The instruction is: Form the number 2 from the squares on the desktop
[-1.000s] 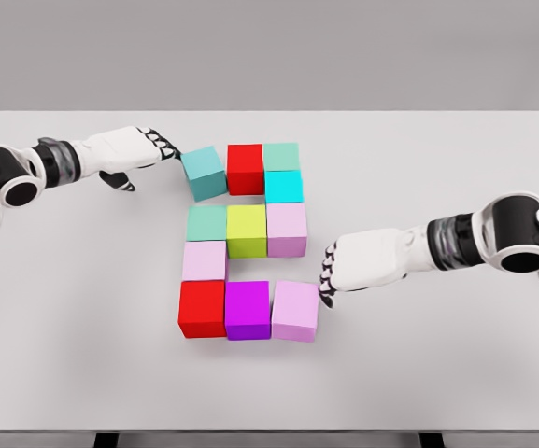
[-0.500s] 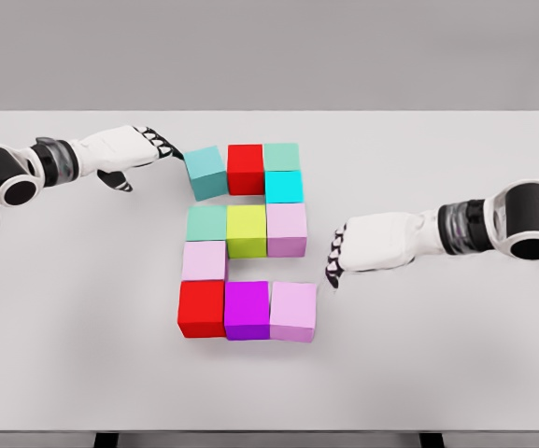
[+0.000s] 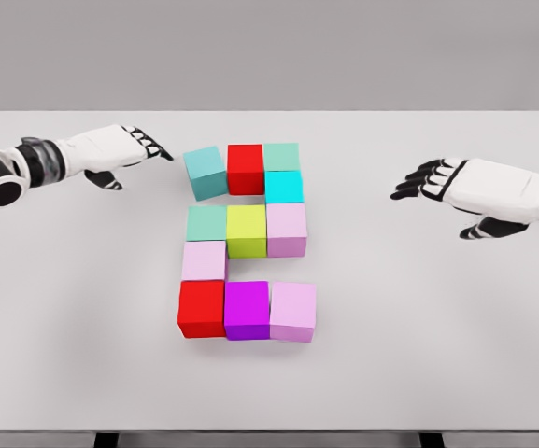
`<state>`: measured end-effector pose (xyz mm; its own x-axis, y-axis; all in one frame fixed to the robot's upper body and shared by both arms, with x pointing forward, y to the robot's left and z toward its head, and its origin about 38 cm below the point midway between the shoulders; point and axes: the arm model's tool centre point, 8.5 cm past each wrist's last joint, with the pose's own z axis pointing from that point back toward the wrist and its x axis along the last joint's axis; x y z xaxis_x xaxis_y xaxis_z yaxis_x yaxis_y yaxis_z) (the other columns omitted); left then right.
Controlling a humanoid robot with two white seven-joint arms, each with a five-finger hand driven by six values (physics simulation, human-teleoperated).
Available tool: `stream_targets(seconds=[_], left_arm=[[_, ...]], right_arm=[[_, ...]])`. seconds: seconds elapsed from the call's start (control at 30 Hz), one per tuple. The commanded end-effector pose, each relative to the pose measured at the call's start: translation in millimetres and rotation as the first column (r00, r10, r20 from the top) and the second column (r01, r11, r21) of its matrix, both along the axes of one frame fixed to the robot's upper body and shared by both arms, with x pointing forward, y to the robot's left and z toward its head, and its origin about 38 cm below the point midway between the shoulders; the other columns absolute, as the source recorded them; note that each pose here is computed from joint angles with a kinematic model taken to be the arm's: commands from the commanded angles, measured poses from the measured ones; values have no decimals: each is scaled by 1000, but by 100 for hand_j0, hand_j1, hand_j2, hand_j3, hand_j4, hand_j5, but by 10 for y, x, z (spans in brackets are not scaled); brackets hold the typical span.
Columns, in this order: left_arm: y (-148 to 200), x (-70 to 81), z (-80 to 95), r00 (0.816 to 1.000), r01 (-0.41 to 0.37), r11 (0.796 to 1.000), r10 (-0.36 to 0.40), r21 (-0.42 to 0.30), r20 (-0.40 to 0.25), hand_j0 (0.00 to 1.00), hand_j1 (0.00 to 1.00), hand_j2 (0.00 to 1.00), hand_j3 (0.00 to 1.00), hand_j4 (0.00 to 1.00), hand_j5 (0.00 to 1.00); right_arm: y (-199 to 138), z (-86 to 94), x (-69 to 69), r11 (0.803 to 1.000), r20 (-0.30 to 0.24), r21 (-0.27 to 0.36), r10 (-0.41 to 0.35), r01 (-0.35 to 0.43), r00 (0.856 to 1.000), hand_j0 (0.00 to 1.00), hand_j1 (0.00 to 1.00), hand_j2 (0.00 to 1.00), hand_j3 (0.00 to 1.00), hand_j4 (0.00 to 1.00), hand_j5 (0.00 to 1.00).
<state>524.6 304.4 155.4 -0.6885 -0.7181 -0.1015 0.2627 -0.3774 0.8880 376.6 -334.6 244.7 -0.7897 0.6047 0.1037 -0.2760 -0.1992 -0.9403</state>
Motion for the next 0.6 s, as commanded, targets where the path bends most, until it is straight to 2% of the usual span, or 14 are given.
stream_targets(seconds=[0.0,0.07,0.1,0.13,0.23,0.57], left_arm=[[14,-7,40,1000,3,1000,-3,-3,8,88,88,88,88,88,88],[-22,-15,46,1000,14,1000,-14,-5,11,88,88,88,88,88,88],[-53,-19,62,1000,23,1000,-23,-7,16,89,89,89,89,89,89],[-86,-24,74,999,34,999,-33,-8,19,89,89,89,89,89,89],[-94,-28,70,999,36,999,-36,-7,19,89,89,89,89,89,89],[-145,-24,63,999,43,999,-43,-14,19,89,89,89,89,89,89]], right_arm=[[2,15,54,998,6,65,-20,20,1000,100,100,100,100,100,100],[-155,-93,165,988,-18,123,-95,97,995,100,100,100,100,100,100],[-200,-218,172,982,-48,141,-119,125,992,100,100,100,100,100,100],[-256,-217,183,977,-48,158,-140,146,989,100,100,100,100,100,100],[-247,-313,155,972,-67,176,-146,156,987,100,100,100,100,100,100],[-219,-323,161,970,-67,188,-144,154,987,100,100,100,100,100,100]])
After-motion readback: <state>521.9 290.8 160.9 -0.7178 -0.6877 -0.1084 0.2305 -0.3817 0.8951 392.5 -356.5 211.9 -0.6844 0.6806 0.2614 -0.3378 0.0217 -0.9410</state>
